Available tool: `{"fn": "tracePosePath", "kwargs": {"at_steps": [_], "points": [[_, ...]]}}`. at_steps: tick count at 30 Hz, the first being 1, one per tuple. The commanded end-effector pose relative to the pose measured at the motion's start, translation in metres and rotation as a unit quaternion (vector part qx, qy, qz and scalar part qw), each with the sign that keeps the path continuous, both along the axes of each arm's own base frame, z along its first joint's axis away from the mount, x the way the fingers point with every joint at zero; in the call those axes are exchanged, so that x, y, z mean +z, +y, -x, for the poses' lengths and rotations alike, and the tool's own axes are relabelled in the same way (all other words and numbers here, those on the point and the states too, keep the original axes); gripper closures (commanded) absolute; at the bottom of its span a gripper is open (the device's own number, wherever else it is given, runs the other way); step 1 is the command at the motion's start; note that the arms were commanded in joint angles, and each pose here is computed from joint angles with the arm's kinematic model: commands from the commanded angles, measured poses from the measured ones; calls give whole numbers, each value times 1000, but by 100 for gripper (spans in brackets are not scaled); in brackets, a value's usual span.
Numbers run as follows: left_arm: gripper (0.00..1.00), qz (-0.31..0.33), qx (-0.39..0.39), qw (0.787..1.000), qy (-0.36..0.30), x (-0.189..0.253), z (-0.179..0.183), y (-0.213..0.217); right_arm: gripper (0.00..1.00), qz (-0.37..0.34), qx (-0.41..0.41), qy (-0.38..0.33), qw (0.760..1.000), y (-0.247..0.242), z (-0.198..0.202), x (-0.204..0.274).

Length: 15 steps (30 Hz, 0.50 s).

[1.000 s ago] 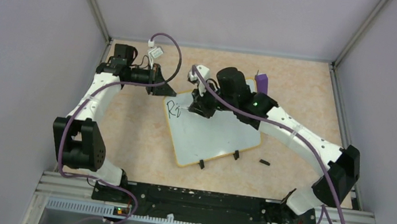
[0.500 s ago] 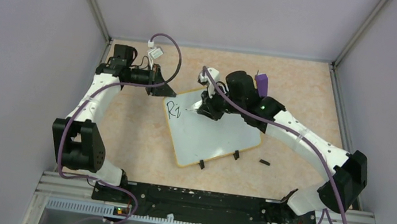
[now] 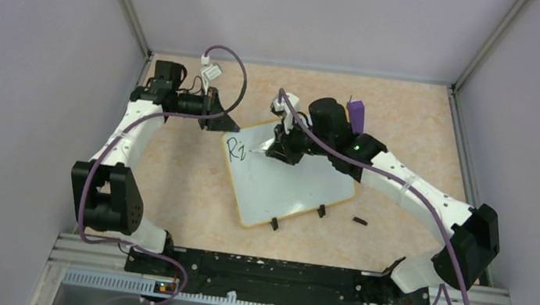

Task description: Write a sentence on the whiteboard

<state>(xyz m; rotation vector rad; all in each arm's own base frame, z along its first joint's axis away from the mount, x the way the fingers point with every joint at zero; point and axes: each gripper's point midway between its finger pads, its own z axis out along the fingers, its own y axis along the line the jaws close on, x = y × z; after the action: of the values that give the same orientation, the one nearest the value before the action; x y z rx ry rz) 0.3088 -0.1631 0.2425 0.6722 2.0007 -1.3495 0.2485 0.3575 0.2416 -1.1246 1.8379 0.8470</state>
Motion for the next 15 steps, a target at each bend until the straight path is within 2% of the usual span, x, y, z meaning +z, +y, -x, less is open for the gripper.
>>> {"fn": "tracePosePath", "kwargs": {"at_steps": [1,15], "points": [[100,-4,5,1000,-4,2,2,1,100,-35,-4,-25,999,6,-8,25],[100,-3,4,1000,-4,2,2,0,100,-30,-37,-42,998,9,-27,31]]}}
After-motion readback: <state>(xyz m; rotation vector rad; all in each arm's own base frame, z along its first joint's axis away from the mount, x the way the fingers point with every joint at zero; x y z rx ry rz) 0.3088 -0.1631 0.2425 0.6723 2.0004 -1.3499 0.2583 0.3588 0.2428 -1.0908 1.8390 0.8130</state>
